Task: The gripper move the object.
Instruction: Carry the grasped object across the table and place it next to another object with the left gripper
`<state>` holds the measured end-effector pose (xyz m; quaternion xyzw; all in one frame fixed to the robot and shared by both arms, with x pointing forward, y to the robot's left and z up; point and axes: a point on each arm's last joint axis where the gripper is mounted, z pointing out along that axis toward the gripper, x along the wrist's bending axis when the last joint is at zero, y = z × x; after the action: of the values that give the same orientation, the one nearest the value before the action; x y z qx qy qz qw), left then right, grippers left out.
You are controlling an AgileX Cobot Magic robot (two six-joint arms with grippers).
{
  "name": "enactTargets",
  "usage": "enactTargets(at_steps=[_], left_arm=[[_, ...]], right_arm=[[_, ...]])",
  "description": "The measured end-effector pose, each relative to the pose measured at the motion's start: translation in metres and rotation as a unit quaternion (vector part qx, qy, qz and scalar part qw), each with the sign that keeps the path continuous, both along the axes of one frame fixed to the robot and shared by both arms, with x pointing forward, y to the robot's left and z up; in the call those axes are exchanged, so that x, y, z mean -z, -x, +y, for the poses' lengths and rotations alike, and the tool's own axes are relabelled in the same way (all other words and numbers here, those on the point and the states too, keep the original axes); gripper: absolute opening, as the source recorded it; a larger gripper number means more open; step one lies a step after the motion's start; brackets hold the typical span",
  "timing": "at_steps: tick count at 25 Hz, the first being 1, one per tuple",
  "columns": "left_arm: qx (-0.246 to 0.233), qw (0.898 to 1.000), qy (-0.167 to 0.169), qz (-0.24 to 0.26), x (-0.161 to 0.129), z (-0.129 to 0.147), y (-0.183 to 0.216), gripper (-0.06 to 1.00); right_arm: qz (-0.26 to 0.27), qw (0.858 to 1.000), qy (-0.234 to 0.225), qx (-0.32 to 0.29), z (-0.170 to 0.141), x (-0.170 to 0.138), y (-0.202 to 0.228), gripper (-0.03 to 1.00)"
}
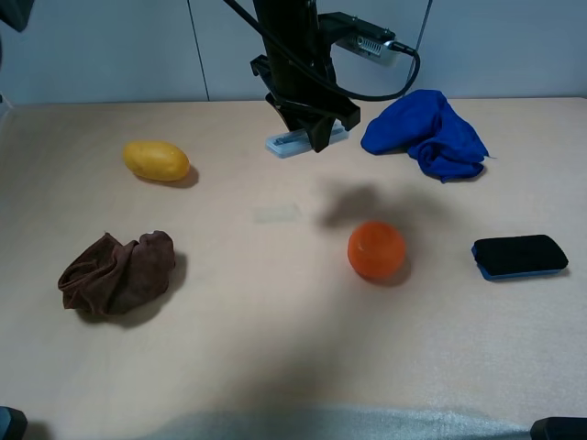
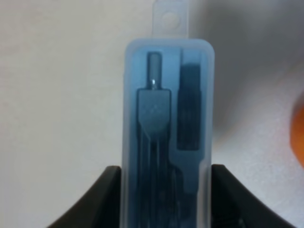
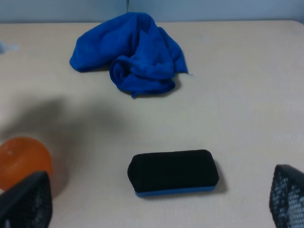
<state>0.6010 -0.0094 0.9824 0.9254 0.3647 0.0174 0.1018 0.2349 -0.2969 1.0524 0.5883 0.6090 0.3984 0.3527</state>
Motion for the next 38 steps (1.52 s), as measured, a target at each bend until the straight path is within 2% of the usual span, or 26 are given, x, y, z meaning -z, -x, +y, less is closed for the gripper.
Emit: enactTargets(at_steps=[12, 22, 33, 38], left_arm=[[0.035, 0.999, -0.016, 0.019, 0.033, -0.026, 0.037, 0.42], [0.034, 0.999, -0.020, 0.023, 0.065, -0.025, 0.049, 0.42], [0.028, 1.000, 0.002, 0.012, 0.075, -0.026, 0.050, 0.42], [0.031, 0.999, 0.001, 0.013, 0.076, -0.028, 0.052, 0.42]], right_arm=[[0.000, 1.000, 0.000, 0.000, 0.000, 0.000, 0.000, 0.69], [0.000, 1.000, 0.000, 0.000, 0.000, 0.000, 0.000, 0.69], [0.000, 1.000, 0.000, 0.000, 0.000, 0.000, 0.000, 0.69], [0.000, 1.000, 0.000, 0.000, 0.000, 0.000, 0.000, 0.69]])
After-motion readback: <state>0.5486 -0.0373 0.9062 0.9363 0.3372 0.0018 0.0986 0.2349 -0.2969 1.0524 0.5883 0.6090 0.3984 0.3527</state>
